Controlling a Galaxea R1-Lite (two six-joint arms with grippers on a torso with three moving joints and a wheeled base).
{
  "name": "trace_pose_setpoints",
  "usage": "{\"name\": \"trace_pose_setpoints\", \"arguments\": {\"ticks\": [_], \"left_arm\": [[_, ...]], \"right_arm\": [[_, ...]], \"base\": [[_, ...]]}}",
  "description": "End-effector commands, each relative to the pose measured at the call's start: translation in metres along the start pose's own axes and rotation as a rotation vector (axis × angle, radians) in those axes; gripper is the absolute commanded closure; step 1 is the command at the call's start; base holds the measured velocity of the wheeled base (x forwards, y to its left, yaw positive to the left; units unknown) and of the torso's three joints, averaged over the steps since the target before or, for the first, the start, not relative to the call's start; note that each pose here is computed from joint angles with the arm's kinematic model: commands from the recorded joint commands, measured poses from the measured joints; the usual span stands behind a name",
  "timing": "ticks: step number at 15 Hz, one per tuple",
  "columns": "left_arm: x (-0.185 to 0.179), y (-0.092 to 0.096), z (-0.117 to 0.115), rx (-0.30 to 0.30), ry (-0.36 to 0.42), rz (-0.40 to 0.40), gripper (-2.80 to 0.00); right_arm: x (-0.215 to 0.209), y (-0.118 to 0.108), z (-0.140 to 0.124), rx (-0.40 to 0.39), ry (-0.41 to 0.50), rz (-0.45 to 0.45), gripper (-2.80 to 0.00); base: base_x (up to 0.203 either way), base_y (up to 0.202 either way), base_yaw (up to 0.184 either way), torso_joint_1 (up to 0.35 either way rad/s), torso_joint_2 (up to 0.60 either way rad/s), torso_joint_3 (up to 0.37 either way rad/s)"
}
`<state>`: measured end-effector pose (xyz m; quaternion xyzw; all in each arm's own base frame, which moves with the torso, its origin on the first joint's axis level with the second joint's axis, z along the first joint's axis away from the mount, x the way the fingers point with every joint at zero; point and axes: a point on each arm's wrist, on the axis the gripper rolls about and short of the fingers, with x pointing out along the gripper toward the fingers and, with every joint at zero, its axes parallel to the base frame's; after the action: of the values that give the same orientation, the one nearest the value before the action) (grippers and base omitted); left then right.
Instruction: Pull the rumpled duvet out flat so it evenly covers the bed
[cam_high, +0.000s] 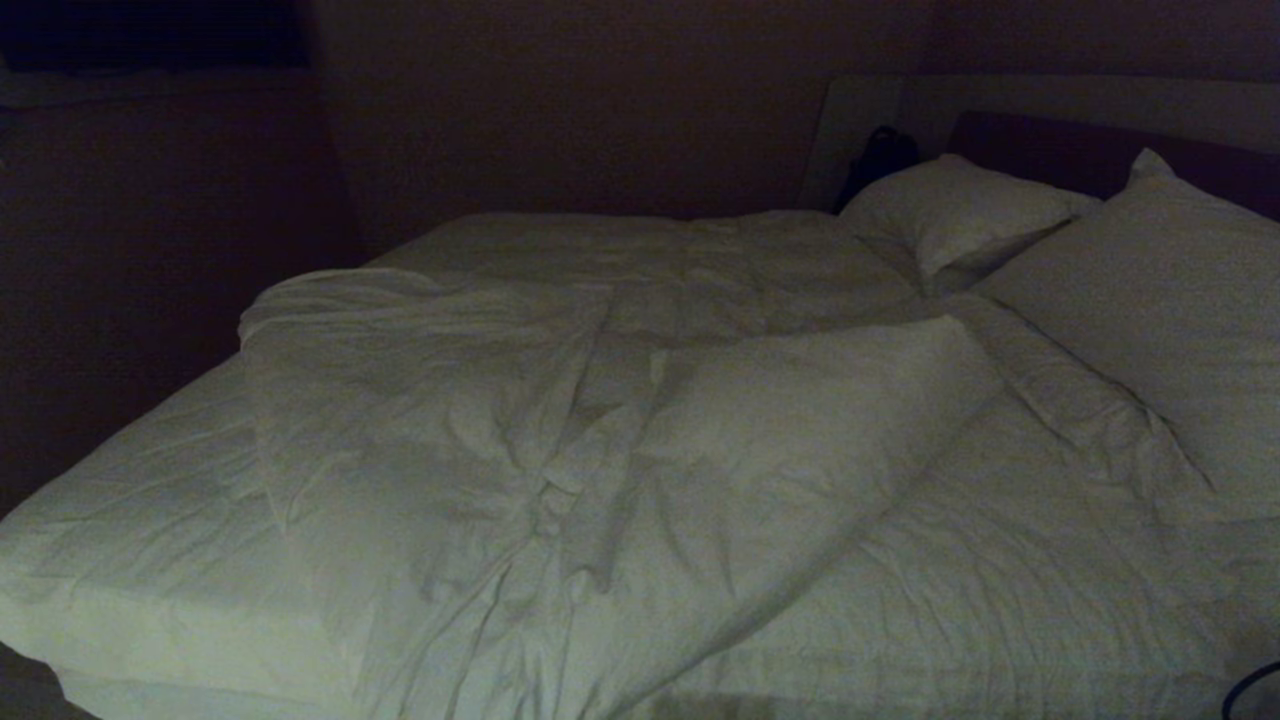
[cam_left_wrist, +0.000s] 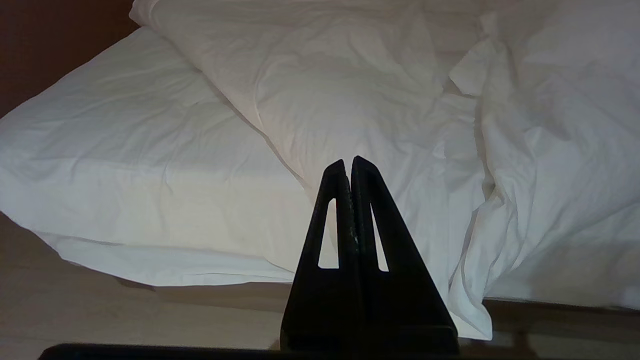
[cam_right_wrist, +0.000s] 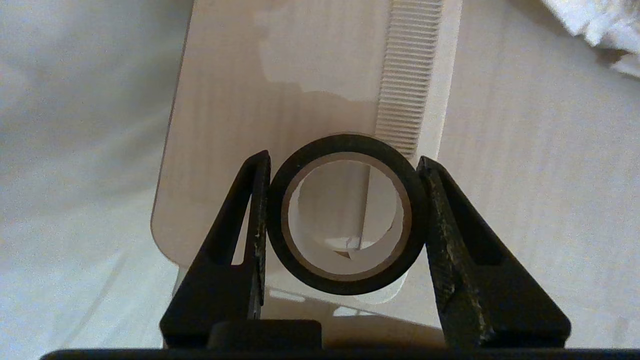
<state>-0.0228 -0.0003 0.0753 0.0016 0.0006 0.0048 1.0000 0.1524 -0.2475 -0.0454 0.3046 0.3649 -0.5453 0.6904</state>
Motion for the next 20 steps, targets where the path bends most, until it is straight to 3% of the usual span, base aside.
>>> {"name": "trace_pose_setpoints", "arguments": {"ticks": [1, 20], "left_arm": [[0.0, 0.0, 0.0, 0.0, 0.0, 0.0, 0.0], [0.0, 0.0, 0.0002, 0.0, 0.0, 0.001, 0.0]], "right_arm": [[-0.0006, -0.0006, -0.0013, -0.009, -0.027, 0.01, 0.0], [0.0041, -0.0009, -0.0074, -0.046, -0.04, 0.005, 0.0]], "base": [[0.0, 0.0, 0.0, 0.0, 0.0, 0.0], [0.0, 0.0, 0.0, 0.0, 0.0, 0.0]]}}
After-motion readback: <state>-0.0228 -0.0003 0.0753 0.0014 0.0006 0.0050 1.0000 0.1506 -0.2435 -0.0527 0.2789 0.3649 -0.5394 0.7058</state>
